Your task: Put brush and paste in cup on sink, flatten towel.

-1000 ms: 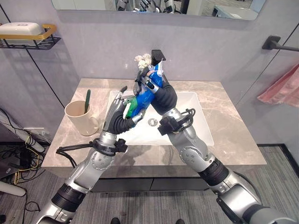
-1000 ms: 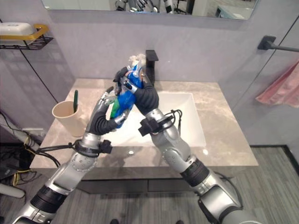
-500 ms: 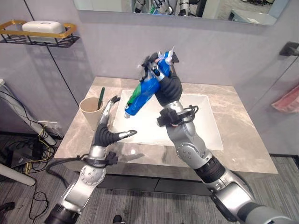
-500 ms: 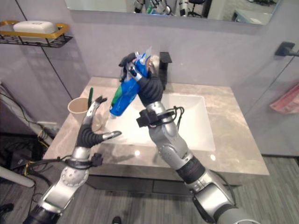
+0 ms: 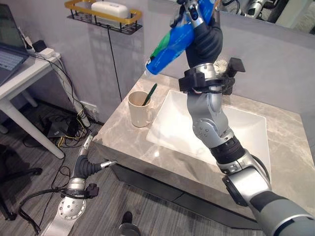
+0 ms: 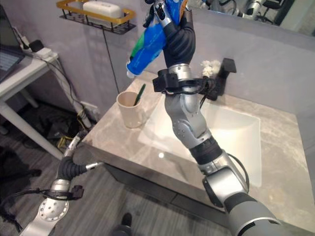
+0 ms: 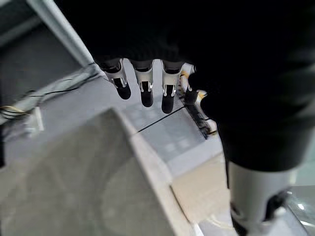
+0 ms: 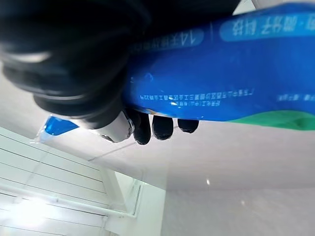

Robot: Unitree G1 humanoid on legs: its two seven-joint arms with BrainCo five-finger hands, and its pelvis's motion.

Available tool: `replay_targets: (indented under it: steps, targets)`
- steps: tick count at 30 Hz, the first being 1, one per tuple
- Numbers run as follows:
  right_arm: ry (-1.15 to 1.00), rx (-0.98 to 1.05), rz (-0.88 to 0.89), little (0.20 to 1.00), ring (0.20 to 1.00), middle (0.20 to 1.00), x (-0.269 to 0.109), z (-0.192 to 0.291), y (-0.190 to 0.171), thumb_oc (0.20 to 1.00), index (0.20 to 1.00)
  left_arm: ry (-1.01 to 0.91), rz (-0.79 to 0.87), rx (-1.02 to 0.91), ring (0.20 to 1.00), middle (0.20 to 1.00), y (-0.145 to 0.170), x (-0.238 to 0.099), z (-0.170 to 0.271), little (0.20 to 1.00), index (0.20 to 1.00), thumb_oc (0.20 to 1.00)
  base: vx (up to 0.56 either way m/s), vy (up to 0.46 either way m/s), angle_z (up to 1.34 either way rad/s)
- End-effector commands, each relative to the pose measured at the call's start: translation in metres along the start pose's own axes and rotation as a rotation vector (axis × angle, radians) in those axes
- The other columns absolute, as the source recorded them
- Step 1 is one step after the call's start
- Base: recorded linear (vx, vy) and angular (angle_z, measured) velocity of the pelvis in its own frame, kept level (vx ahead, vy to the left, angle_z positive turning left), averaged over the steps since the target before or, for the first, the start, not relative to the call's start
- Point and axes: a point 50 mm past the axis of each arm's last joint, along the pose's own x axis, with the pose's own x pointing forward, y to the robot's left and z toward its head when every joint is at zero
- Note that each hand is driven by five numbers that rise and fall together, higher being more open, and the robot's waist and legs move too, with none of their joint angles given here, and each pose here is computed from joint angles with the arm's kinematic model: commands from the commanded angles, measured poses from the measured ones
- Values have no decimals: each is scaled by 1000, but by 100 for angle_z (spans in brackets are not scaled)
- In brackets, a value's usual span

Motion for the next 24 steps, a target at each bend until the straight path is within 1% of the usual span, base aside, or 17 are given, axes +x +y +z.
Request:
replay_targets:
  steps: [1,8,17,22,24]
  targets:
    - [-188,-63,107,200,200,200,32,42,18,200,200,-73,-90,55,1000,1000,7,5,11,1000,1000,1000,-23,14,34]
    - [-120,-123,3,200,200,200,25,32,-16,200,200,-9,-176,60,1000,1000,-6,-1,-3,1000,1000,1000,-15,20,15]
    - [-59,-182,49,200,200,200,22,24,-18,200,200,42,-219,63,1000,1000,-16,-6,-13,1000,1000,1000,7,19,2]
    - [-45,-166,51,200,200,200,21,21,-19,200,200,39,-222,60,1000,1000,-18,-6,-12,1000,1000,1000,0,0,0]
    - [11,-129,75,200,200,200,15,9,-13,200,200,55,-241,68,1000,1000,-23,-6,-15,1000,1000,1000,-1,14,-2]
